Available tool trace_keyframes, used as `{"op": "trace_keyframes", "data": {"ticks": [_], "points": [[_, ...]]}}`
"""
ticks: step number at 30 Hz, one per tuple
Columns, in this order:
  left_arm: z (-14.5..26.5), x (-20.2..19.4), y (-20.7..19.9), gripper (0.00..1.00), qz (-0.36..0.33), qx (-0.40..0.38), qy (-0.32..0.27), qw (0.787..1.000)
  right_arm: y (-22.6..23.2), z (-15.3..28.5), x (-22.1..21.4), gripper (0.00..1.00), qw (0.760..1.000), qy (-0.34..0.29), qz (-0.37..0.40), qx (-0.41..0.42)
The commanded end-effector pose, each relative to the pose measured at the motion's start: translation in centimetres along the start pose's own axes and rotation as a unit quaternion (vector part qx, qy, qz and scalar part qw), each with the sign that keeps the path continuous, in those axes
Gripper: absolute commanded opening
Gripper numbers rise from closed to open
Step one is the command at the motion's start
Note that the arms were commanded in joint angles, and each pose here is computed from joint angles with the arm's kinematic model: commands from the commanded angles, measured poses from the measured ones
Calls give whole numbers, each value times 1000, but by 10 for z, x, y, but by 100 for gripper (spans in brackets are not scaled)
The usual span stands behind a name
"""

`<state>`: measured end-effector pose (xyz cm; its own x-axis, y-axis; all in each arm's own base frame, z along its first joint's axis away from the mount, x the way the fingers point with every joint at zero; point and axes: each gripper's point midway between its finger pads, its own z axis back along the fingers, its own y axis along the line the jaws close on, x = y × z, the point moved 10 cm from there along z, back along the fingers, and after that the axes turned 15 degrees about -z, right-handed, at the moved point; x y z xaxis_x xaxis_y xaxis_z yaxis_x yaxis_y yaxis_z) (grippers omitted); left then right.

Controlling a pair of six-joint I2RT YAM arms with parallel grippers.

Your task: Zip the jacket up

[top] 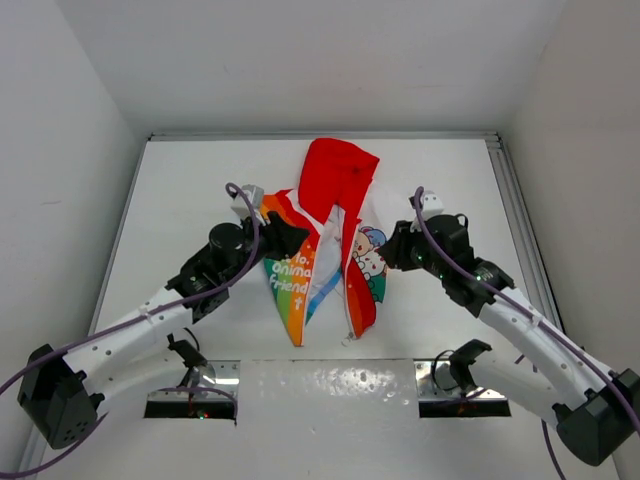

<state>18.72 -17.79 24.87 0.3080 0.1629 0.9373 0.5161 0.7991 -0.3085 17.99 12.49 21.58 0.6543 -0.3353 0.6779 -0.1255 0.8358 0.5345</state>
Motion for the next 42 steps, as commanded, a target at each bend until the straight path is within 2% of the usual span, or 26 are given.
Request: {"op": "trace_keyframes", "data": {"ticks": [1, 2, 3, 5, 7, 8, 9, 11, 13, 18, 20, 23, 26, 31, 35, 39, 41, 42], "points": [[6, -1, 0, 38, -2, -2, 11, 1000, 2, 7, -4, 26, 1000, 4, -2, 24], [9, -4, 0, 22, -2, -5, 16, 1000, 2, 8, -6, 4, 1000, 11, -2, 28], [12, -15, 3, 15, 1, -7, 29, 1000, 0, 8, -9, 0, 999, 19, -2, 26], [17, -28, 3, 0, 4, -13, 56, 998, -6, 5, -20, 0, 999, 44, -5, 25], [19, -38, 3, 0, -4, 3, 81, 997, -8, 1, -27, 0, 998, 58, -6, 32], [25, -55, -2, 0, -18, 6, 119, 993, -9, -1, -29, 0, 997, 65, -7, 32], [26, -62, -1, 0, -25, 35, 123, 991, -12, -3, -35, 0, 996, 80, -6, 29], [33, -84, -8, 0, -44, 48, 174, 983, -16, -4, -40, 0, 996, 87, -8, 22], [37, -95, -11, 0, -45, 83, 188, 978, -17, -4, -40, 0, 997, 74, -8, 26], [50, -136, -23, 0, -61, 92, 259, 960, -21, -6, -43, 0, 997, 78, -2, 10], [57, -148, -29, 0, -93, 109, 284, 948, -24, -7, -46, 0, 997, 78, -4, 11], [63, -162, -25, 9, -98, 163, 305, 933, -24, -7, -50, 0, 996, 87, -10, 18], [69, -166, -21, 20, -82, 183, 314, 928, -26, -9, -57, 0, 995, 100, -15, 27], [67, -175, -23, 36, -63, 157, 316, 934, -25, -8, -58, 0, 994, 103, -16, 35], [61, -181, -30, 38, -56, 130, 319, 937, -24, -10, -60, 1, 992, 116, -17, 40], [58, -185, -35, 38, -61, 119, 339, 931, -25, -13, -66, 2, 991, 125, -23, 43], [58, -191, -33, 36, -55, 115, 339, 932, -24, -13, -66, 3, 991, 127, -22, 46], [58, -194, -33, 32, -55, 112, 345, 930, -24, -13, -67, 3, 990, 130, -23, 45]]}}
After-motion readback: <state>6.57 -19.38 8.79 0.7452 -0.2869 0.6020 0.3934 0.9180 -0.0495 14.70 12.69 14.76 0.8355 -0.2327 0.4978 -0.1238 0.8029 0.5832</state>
